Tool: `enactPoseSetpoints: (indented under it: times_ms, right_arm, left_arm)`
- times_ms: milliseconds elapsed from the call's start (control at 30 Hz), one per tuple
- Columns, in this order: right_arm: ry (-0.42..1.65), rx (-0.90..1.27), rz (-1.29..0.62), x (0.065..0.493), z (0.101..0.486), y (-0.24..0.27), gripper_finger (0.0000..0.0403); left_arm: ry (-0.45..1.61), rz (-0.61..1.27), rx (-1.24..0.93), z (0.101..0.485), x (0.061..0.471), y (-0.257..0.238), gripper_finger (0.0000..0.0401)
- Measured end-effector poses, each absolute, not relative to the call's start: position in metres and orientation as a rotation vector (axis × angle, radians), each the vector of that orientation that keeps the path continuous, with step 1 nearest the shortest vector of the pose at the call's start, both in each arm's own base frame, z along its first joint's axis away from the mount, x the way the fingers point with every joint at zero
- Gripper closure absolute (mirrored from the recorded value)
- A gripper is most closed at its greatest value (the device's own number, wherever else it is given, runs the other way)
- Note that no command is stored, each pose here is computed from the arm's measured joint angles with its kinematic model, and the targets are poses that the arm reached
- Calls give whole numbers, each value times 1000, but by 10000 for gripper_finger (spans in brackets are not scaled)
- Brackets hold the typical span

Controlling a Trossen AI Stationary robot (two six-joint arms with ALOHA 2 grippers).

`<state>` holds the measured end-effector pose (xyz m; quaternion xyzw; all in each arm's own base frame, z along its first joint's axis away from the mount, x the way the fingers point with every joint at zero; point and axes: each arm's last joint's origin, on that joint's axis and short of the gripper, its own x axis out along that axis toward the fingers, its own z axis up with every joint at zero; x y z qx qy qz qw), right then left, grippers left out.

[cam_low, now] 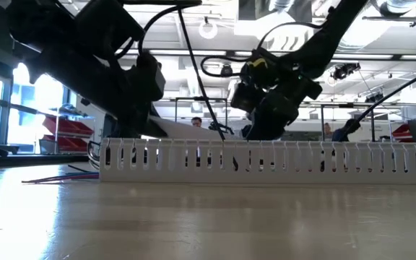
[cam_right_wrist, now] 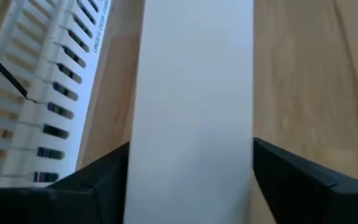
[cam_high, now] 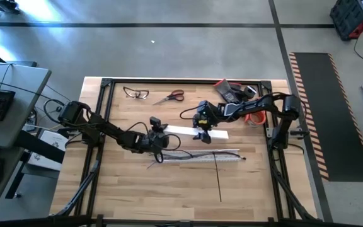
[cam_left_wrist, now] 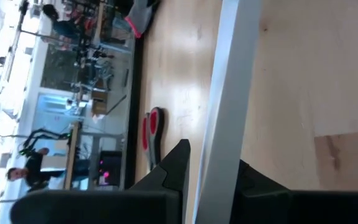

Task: Ziptie cables
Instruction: Close the white cable duct

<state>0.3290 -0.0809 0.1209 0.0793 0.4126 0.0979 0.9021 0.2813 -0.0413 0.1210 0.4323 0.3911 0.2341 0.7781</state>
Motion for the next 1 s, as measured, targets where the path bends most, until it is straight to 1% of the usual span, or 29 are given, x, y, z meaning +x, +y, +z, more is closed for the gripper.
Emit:
enactPoseSetpoints:
  times_ms: [167, 233, 300, 433, 533, 600, 667, 800, 867, 933, 1000]
  right_arm:
    - [876, 173, 190, 327, 120, -82, 209]
    - [877, 175, 186, 327, 120, -82, 207]
    - [882, 170, 176, 326, 120, -83, 207]
    - [921, 136, 122, 324, 121, -83, 208]
    - [995, 110, 22, 317, 121, -85, 208]
    - [1030, 90, -24, 313, 124, -86, 208]
    - [1055, 73, -59, 309, 130, -86, 208]
    - [1079, 43, -122, 300, 147, -85, 208]
    - [1079, 52, -132, 297, 159, -82, 208]
    - [1081, 35, -133, 298, 174, -75, 208]
    - [1101, -3, -130, 301, 189, -65, 208]
  left_arm:
    - [847, 543, 942, 122, 281, -41, 373]
    - [840, 553, 912, 121, 281, -40, 371]
    - [830, 552, 856, 122, 280, -39, 359]
    - [828, 504, 722, 131, 276, -32, 308]
    - [828, 483, 614, 146, 267, -27, 268]
    - [829, 462, 548, 158, 259, -24, 248]
    - [807, 458, 483, 172, 250, -23, 236]
    - [725, 479, 356, 201, 229, -26, 232]
    - [648, 502, 273, 216, 219, -27, 236]
    - [579, 515, 186, 228, 209, -28, 245]
    - [517, 514, 118, 238, 202, -29, 262]
